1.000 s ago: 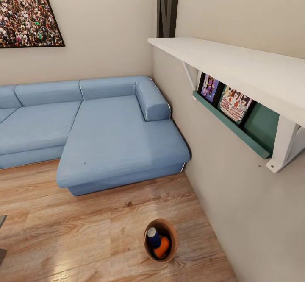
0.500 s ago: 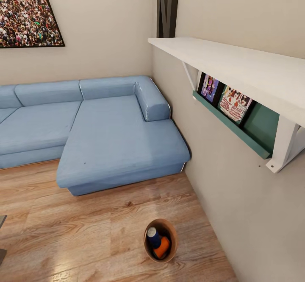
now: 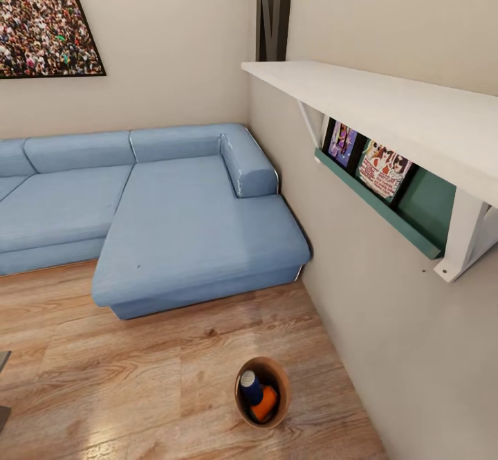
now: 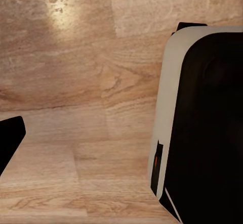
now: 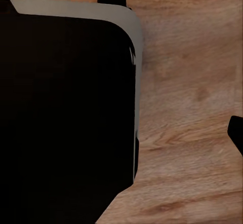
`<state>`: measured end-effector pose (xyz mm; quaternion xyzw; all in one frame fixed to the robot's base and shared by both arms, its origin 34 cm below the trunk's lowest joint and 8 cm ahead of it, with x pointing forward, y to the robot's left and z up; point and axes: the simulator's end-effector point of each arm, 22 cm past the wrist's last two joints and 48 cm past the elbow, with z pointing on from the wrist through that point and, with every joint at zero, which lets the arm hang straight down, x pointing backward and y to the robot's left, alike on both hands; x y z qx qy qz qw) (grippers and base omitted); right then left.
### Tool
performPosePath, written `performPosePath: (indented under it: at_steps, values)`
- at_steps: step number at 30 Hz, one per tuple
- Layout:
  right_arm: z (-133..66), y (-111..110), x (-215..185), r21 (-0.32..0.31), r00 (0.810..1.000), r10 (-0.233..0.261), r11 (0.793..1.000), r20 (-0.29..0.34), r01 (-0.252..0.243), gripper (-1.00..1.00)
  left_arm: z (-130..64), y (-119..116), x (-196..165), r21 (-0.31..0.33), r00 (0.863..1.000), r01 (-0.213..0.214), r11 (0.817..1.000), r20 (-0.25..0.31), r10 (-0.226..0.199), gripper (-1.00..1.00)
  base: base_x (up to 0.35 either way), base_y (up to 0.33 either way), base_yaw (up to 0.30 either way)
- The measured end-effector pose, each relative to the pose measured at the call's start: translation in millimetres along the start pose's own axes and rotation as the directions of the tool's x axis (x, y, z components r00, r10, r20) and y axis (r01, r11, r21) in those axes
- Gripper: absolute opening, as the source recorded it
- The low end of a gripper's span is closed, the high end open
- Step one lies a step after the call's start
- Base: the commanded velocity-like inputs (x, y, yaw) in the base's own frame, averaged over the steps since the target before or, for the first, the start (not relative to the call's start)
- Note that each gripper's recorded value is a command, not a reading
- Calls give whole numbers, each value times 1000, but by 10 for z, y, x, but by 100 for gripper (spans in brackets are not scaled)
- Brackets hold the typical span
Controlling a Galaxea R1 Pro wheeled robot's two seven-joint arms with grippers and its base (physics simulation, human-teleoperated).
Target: Put the three can of soda from the living room inside the tash can in the kitchen.
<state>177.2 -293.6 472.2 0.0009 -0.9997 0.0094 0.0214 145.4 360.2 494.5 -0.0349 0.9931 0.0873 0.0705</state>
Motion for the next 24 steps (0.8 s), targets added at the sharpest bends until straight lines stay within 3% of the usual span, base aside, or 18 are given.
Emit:
performPosePath:
  at_steps: [24]
  values:
    - [-1,3,69,0,1000,0,1000,-15,0,100,0,8,0,1,1000,-7,1000,0,7,100,0,0,0]
